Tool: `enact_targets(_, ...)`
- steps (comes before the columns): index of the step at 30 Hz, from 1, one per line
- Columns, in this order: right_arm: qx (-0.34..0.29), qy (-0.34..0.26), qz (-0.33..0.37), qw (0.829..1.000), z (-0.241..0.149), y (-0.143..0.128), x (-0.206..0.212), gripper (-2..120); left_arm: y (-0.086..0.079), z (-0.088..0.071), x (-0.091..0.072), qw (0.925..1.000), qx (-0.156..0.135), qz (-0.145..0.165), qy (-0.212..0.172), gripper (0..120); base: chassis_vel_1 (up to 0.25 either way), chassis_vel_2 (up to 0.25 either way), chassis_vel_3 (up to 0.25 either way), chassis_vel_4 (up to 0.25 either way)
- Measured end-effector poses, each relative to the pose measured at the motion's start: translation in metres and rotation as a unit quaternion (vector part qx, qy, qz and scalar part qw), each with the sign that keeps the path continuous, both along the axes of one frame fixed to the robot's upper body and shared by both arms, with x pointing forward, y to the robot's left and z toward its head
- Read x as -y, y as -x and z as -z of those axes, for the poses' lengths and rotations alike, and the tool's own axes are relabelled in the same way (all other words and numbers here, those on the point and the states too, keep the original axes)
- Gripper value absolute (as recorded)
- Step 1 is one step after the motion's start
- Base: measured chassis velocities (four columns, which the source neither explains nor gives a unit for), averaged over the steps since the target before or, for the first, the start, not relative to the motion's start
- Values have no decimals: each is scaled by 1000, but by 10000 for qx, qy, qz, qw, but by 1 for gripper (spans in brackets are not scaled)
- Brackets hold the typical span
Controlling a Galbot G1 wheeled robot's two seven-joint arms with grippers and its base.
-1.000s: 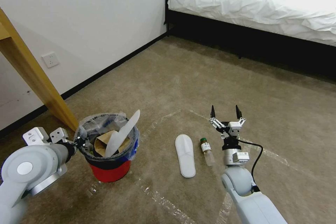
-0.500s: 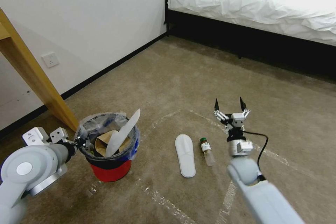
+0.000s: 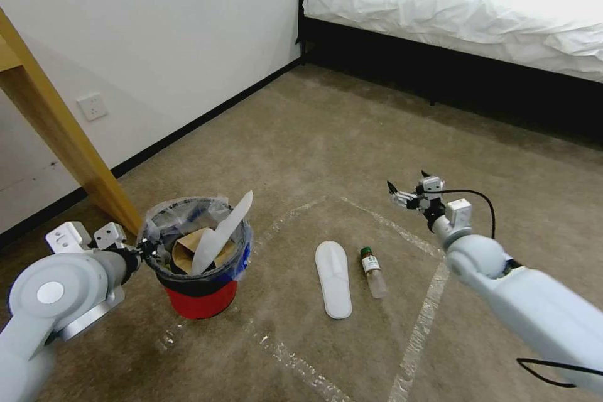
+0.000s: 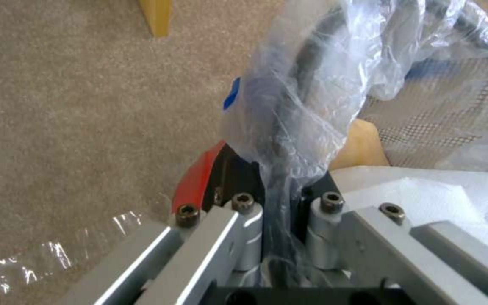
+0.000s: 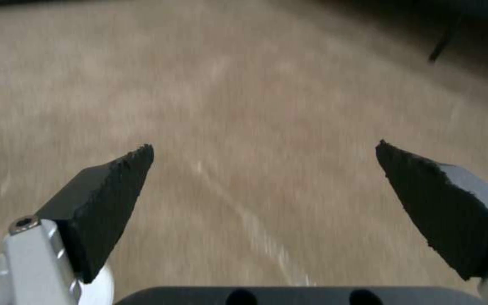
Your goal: Pick up the trash bin and place the garbage on the floor into it.
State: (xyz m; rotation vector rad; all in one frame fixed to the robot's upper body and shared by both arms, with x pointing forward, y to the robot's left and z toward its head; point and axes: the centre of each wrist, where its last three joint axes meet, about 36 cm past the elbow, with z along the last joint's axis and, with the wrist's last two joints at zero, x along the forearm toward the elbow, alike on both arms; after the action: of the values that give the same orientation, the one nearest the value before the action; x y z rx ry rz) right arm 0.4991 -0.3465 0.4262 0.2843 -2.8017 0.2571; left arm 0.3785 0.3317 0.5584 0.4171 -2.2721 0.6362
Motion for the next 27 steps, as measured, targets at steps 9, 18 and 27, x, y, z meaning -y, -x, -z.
enact_targets(9, -1477, 3, 140, 9889, -27, 9, -30, 100, -7, 4, -5, 10000, -40, 10, -17, 4, 0, 0, 0, 0)
enact_targets(18, -2957, -126, 585, 9534, -41, -3, -82, 100, -7, 7, -7, 10000, -88, -10, -35, 4, 0, 0, 0, 0)
enact_targets(27, -3176, -484, 688, 9445, -43, -10, -106, 100, -7, 11, -5, 9999, -129, -12, -37, 4, 0, 0, 0, 0)
